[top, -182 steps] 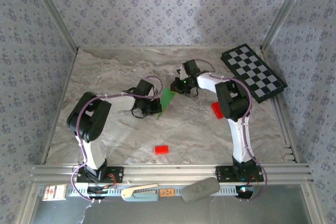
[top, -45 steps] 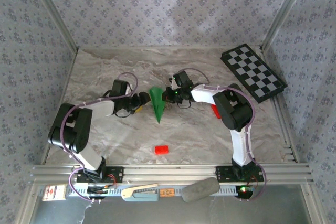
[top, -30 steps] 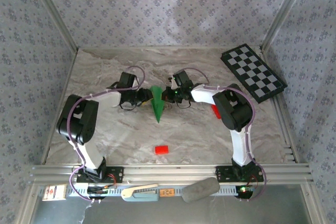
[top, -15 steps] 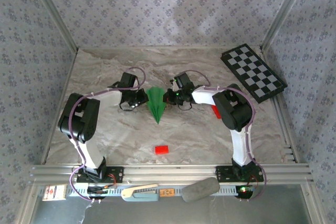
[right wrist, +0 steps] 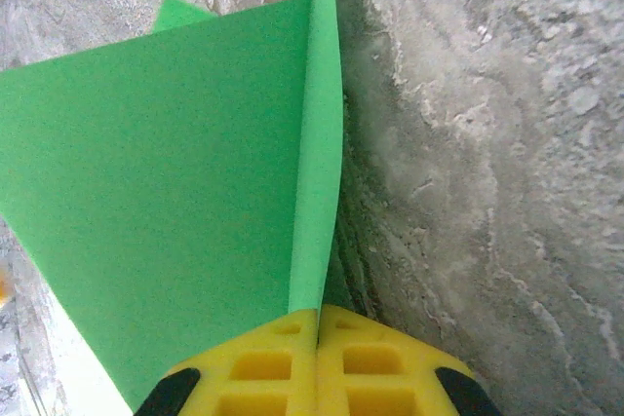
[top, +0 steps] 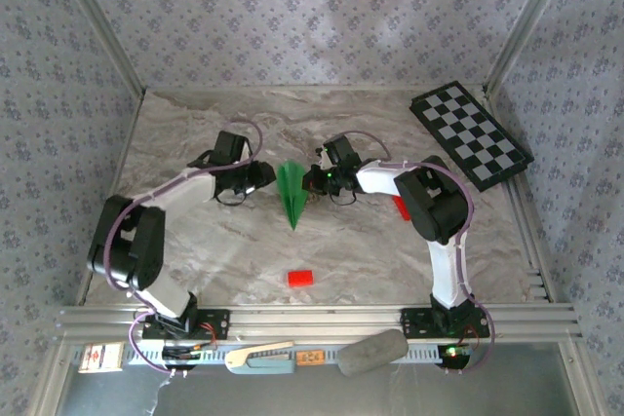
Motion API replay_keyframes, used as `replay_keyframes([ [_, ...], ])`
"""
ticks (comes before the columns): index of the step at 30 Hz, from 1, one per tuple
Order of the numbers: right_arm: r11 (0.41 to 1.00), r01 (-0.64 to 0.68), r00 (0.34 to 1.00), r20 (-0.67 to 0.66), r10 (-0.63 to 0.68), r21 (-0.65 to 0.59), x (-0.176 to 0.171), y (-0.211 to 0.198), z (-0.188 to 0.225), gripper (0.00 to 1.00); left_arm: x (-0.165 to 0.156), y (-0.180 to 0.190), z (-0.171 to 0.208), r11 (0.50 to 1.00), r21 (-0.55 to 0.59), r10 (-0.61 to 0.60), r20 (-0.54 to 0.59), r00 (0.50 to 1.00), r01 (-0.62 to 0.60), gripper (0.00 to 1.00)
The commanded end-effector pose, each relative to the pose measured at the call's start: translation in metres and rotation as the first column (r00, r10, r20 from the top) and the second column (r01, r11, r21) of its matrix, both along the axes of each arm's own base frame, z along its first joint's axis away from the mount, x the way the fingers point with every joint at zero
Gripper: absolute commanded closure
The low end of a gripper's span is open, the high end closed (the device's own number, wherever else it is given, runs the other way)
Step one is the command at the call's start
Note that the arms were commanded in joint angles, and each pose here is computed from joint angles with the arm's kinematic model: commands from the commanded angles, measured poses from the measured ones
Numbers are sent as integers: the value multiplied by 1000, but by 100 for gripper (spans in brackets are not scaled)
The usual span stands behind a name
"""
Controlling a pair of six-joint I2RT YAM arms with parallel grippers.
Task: Fold a paper plane with a square sheet of paper (pick it up from the middle)
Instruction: Turn over a paper plane at the center of the table, then move the paper plane to the top-center of the table.
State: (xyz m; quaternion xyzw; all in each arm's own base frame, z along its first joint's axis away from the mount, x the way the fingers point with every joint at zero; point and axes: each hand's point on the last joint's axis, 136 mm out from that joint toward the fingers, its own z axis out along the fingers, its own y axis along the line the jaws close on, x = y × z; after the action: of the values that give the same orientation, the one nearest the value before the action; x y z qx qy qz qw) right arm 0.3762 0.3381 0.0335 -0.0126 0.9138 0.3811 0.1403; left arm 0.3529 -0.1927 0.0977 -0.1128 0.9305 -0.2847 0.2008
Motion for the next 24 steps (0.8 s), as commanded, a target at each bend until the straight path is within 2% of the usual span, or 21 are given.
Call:
replay_keyframes([
  [1, 1000, 1, 1000, 3, -1, 24, 0, 2, 10, 96, -13, -14, 21, 999, -39, -36, 8, 999, 36, 59],
  [6, 1000, 0, 1000, -1, 0, 26, -1, 3, 10, 96, -29, -45, 19, 987, -116, -113, -27, 993, 109, 59],
  [13, 1000, 2, 1000, -7, -2, 26, -1, 3, 9, 96, -34, -61, -6, 988, -81, -142, -96, 985, 135, 59],
  [24, 1000, 2, 1000, -15, -1, 23, -2, 3, 8, 96, -40, -64, -35, 989, -30, -147, -189, 971, 144, 57],
])
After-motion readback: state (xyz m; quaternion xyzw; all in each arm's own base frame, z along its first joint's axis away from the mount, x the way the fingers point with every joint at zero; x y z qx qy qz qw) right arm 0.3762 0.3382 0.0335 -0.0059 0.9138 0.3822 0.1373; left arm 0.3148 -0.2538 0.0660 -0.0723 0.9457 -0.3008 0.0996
